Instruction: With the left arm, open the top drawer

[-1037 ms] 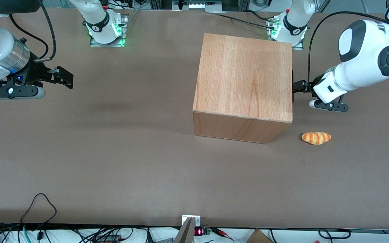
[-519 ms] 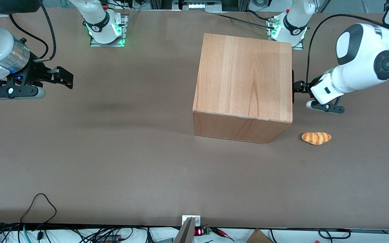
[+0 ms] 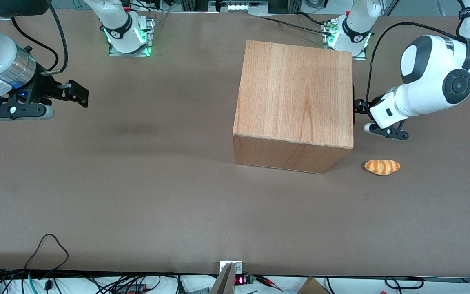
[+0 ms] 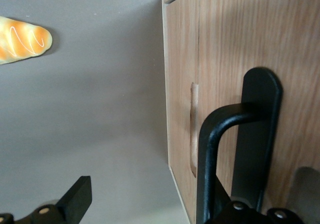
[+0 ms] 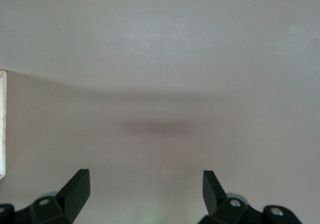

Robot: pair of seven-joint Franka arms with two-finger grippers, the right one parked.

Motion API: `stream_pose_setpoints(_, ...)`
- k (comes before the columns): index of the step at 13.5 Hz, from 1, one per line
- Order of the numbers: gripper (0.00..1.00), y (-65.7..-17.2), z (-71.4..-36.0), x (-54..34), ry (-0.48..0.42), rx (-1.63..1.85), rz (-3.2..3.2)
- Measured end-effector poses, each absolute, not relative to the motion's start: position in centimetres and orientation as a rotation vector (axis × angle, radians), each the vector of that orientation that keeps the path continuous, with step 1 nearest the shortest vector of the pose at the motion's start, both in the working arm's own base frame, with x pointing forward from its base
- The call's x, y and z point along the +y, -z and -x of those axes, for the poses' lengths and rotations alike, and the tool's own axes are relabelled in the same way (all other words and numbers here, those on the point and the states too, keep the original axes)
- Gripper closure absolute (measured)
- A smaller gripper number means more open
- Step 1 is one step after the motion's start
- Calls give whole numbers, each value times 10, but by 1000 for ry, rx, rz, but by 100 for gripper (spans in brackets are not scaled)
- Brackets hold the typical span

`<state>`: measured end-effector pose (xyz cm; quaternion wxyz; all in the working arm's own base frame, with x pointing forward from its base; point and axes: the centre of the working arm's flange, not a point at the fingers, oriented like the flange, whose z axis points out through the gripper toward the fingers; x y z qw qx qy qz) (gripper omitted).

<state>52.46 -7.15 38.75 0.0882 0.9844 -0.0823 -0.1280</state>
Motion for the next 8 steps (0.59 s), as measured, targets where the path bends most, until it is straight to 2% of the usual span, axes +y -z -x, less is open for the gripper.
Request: stream_pose_setpoints(8,0,-386,-530,-33,374,-152,-2930)
